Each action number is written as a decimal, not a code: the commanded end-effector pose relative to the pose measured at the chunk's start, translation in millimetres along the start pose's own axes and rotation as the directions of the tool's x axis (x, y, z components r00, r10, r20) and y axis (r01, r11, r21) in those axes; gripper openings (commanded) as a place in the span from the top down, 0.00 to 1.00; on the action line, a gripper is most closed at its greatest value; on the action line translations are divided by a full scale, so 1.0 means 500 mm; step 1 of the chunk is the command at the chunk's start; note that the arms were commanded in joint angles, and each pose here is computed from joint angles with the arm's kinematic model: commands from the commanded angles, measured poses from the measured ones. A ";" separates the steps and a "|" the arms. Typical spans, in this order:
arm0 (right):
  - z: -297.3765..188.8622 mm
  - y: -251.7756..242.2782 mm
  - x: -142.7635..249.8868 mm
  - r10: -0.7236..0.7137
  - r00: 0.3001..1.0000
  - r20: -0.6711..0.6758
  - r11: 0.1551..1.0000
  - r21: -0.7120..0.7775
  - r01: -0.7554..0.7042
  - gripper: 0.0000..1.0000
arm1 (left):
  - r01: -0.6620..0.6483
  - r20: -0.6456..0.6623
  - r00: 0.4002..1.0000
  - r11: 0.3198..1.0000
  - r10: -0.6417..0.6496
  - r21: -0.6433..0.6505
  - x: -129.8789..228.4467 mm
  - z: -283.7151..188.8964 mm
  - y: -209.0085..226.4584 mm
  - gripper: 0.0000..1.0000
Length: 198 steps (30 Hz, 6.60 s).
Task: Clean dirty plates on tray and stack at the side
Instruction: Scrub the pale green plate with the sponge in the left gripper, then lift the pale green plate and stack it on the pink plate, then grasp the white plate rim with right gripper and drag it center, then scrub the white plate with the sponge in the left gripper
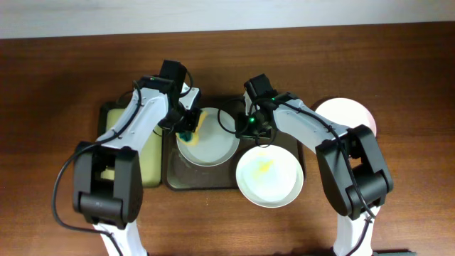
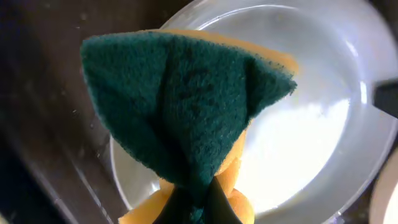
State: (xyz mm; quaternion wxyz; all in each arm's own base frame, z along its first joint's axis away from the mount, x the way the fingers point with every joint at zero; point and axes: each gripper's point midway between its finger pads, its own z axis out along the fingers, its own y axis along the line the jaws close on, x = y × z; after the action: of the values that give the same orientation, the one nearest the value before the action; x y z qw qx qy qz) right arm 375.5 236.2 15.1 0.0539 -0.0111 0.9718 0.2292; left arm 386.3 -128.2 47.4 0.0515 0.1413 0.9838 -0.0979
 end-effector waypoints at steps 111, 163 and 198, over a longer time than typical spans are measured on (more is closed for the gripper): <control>-0.424 -0.637 0.112 0.654 0.757 -0.003 0.736 0.236 -0.635 0.80 | 0.709 0.392 0.694 0.668 -0.604 -0.225 0.254 -0.169 0.307 1.00; -0.029 -0.121 0.048 -0.044 0.996 0.077 0.978 0.205 0.028 0.94 | 0.610 0.353 0.770 0.775 -0.532 -0.163 0.220 -0.146 0.271 1.00; -0.090 -0.114 0.023 0.146 0.989 0.035 0.982 0.119 -0.149 0.80 | 0.391 0.361 0.871 0.915 -0.334 -0.095 0.069 -0.251 0.188 1.00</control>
State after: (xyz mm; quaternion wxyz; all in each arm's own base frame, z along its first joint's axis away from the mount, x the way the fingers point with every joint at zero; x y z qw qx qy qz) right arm 357.4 168.5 20.5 0.0490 0.0624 0.9831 0.1647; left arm 356.5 0.2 121.9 0.1962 -0.0892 0.9759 -0.0342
